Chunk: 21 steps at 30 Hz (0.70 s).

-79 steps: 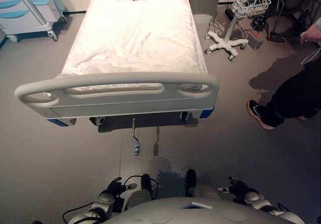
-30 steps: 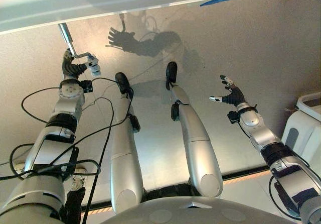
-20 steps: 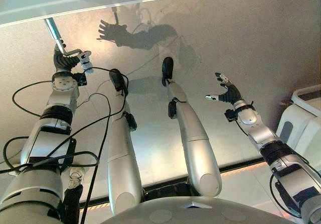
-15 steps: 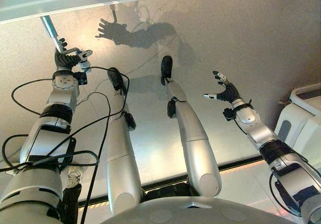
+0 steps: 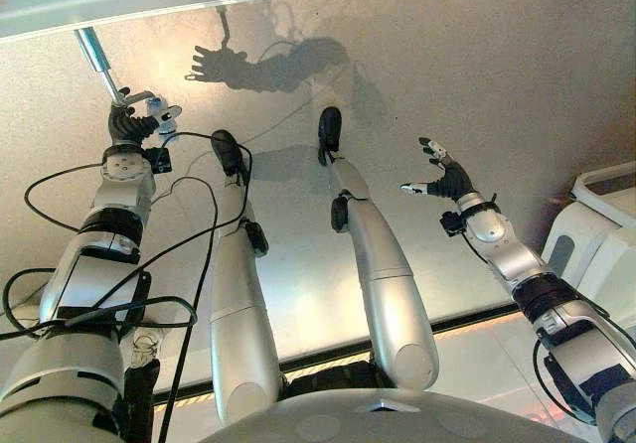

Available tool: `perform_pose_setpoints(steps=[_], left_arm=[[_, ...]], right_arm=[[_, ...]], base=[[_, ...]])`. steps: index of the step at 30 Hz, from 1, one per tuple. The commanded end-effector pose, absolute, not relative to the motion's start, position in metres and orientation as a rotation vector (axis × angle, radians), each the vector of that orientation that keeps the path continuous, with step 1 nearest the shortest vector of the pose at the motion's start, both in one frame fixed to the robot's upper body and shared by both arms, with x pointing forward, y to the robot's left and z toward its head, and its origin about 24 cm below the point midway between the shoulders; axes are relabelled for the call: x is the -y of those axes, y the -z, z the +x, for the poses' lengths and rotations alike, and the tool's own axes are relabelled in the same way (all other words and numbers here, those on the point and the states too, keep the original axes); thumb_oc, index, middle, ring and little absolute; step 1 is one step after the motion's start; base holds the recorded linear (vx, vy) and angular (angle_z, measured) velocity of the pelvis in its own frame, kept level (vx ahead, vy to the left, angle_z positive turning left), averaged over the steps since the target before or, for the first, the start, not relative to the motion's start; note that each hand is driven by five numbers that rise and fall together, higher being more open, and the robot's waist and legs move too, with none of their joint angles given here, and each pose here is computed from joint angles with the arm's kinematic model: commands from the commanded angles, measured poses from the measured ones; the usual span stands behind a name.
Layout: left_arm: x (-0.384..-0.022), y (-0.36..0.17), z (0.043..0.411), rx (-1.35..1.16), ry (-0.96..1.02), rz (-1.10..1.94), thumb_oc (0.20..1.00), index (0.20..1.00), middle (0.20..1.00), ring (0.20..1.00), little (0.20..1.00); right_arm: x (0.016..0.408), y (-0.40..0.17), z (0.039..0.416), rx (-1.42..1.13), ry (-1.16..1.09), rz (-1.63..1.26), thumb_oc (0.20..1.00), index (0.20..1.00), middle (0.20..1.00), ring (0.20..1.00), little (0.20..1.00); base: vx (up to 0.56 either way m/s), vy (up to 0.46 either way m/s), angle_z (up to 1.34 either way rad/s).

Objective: Raise the hospital bed

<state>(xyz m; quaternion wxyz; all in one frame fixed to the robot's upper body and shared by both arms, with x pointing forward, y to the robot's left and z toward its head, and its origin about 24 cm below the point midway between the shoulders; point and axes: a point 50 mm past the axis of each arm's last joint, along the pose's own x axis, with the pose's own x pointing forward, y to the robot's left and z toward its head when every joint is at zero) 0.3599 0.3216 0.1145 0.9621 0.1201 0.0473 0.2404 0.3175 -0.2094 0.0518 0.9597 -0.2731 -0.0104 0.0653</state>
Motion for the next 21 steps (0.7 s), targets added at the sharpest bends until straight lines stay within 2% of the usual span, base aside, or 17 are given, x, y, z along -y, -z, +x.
perform_pose_setpoints(steps=[1, 21], left_arm=[[-0.331, -0.11, 0.354, -0.126, -0.5, 0.219, 1.0, 1.0, 1.0, 1.0, 1.0], [-0.324, -0.095, 0.353, -0.168, -0.472, 0.2, 1.0, 1.0, 1.0, 1.0, 1.0]], right_arm=[[0.209, -0.056, 0.313, 0.052, -0.159, -0.555, 1.0, 1.0, 1.0, 1.0, 1.0], [0.208, -0.058, 0.311, 0.067, -0.166, -0.564, 1.0, 1.0, 1.0, 1.0, 1.0]], base=[[0.01, 0.005, -0.03], [0.0, 0.0, 0.0]])
